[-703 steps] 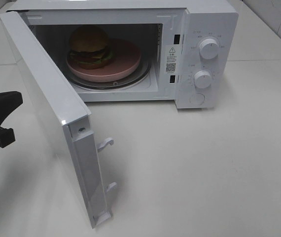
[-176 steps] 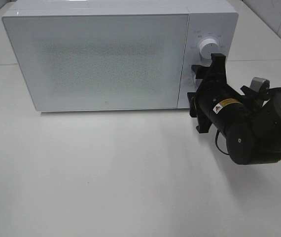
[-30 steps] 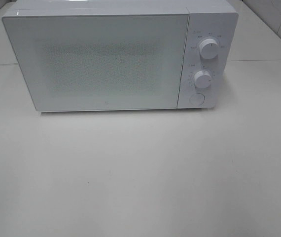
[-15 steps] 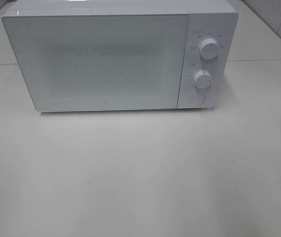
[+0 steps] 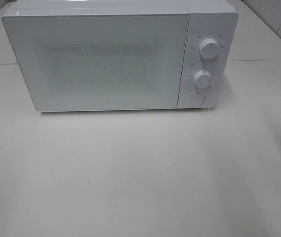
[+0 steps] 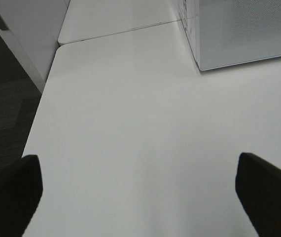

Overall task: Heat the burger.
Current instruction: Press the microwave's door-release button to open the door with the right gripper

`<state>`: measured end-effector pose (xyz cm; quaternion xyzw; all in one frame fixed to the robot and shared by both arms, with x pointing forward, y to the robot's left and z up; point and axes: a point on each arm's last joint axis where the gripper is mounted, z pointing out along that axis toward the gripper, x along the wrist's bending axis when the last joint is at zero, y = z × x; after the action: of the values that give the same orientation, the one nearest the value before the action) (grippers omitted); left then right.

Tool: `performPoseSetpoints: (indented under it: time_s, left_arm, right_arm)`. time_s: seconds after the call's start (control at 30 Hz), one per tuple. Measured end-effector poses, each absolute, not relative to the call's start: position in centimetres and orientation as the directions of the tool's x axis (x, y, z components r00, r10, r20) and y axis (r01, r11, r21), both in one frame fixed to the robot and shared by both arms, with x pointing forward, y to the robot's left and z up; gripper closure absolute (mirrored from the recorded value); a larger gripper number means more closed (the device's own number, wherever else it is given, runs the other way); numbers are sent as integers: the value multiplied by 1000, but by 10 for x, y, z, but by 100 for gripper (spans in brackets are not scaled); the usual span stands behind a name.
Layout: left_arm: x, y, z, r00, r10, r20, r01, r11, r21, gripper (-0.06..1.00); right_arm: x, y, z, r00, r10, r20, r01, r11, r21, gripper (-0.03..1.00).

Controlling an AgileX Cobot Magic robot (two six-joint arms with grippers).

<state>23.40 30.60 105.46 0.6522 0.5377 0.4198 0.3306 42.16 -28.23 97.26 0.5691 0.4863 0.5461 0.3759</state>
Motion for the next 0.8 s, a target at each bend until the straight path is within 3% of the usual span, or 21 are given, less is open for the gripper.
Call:
performPoseSetpoints:
  time_s: [0.03, 0.1, 0.13, 0.2, 0.27, 0.3, 0.4, 0.47, 0.8]
  left_arm:
    - [234, 306, 1055, 69, 979, 192, 424, -203, 883, -4]
    - [234, 306, 1055, 69, 979, 192, 424, -203, 883, -4]
    - [234, 306, 1055, 69, 979, 192, 424, -203, 883, -4]
    - [234, 306, 1055, 69, 979, 192, 424, -203, 883, -4]
    - [234, 306, 1055, 69, 979, 192, 424, -203, 883, -4]
    - [234, 306, 1055, 69, 979, 192, 424, -203, 883, -4]
    - [234, 306, 1055, 69, 979, 192, 424, -203, 883, -4]
    - [234, 306, 1055, 69, 979, 192, 424, -203, 883, -4]
    - [234, 306, 1055, 69, 979, 192, 424, -203, 883, -4]
  right_arm:
    - [422, -282, 973, -70, 964, 256, 143, -244, 959, 94]
    - [432, -282, 955, -11, 886, 464, 201, -453, 869, 94]
    - [432, -282, 955, -11, 886, 464, 201, -453, 869, 94]
    - [440, -280, 939, 62, 743, 666, 236, -659, 714, 94]
    - [444, -279, 935, 90, 683, 725, 239, -721, 650, 94]
    - [451, -276, 929, 128, 568, 813, 236, -814, 531, 94]
    - [454, -274, 927, 141, 527, 838, 236, -840, 488, 94]
    - [468, -254, 918, 182, 395, 901, 252, -904, 346, 94]
    - [494, -222, 893, 286, 243, 927, 201, -961, 189, 94]
